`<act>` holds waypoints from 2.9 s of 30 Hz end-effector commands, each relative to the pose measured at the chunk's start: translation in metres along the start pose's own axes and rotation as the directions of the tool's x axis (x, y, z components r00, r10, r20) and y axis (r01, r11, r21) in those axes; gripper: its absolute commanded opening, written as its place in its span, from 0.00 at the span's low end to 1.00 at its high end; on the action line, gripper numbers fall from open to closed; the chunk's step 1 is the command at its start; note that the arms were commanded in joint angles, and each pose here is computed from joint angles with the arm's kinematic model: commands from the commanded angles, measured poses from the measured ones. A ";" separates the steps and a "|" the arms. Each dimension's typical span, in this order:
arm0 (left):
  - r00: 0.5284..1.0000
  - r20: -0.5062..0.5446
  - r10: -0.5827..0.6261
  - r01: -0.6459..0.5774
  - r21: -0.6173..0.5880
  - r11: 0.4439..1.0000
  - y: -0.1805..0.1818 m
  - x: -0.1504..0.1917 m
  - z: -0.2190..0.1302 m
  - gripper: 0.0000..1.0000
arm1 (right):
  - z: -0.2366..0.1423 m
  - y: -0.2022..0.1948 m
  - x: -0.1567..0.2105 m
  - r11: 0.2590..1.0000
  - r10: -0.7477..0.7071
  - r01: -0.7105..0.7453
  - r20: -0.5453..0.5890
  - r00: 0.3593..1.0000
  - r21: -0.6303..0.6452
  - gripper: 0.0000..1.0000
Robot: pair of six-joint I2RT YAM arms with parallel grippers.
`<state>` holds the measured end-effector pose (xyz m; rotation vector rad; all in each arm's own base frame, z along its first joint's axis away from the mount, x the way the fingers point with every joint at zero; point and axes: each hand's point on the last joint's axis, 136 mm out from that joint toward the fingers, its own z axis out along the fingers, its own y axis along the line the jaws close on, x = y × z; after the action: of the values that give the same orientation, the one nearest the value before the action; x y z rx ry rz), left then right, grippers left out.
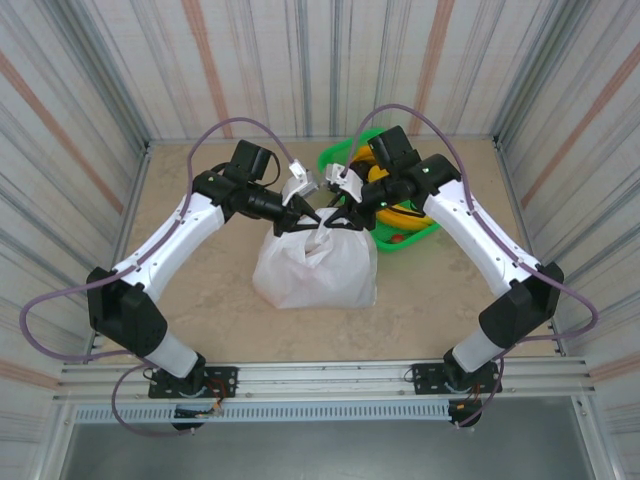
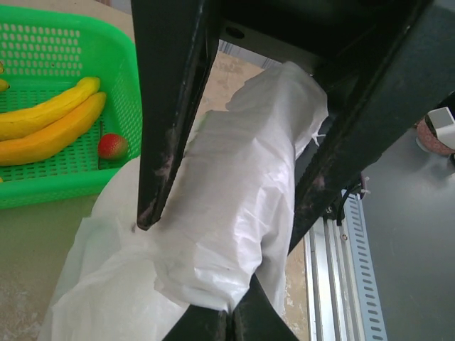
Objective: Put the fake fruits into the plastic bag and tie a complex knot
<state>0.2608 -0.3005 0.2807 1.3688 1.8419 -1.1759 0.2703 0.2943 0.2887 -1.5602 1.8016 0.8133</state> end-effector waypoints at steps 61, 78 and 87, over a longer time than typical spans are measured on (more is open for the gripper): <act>0.958 0.225 -0.180 0.138 0.190 0.972 0.029 0.045 -0.013 0.31 | 0.011 -0.036 -0.003 0.953 0.005 -0.117 0.374 0.927 0.278 0.00; 0.961 0.212 -0.180 0.141 0.188 0.972 0.031 0.040 -0.006 0.47 | 0.022 -0.031 -0.003 0.967 0.030 -0.126 0.393 0.919 0.222 0.00; 0.959 0.200 -0.201 0.164 0.188 0.968 0.038 0.044 -0.002 0.40 | 0.023 -0.021 -0.016 0.980 0.044 -0.125 0.440 0.897 0.155 0.00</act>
<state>0.2796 -0.2717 0.2314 1.1080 1.7850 -1.5426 0.3002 0.3125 0.2797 -1.0822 1.5984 0.8687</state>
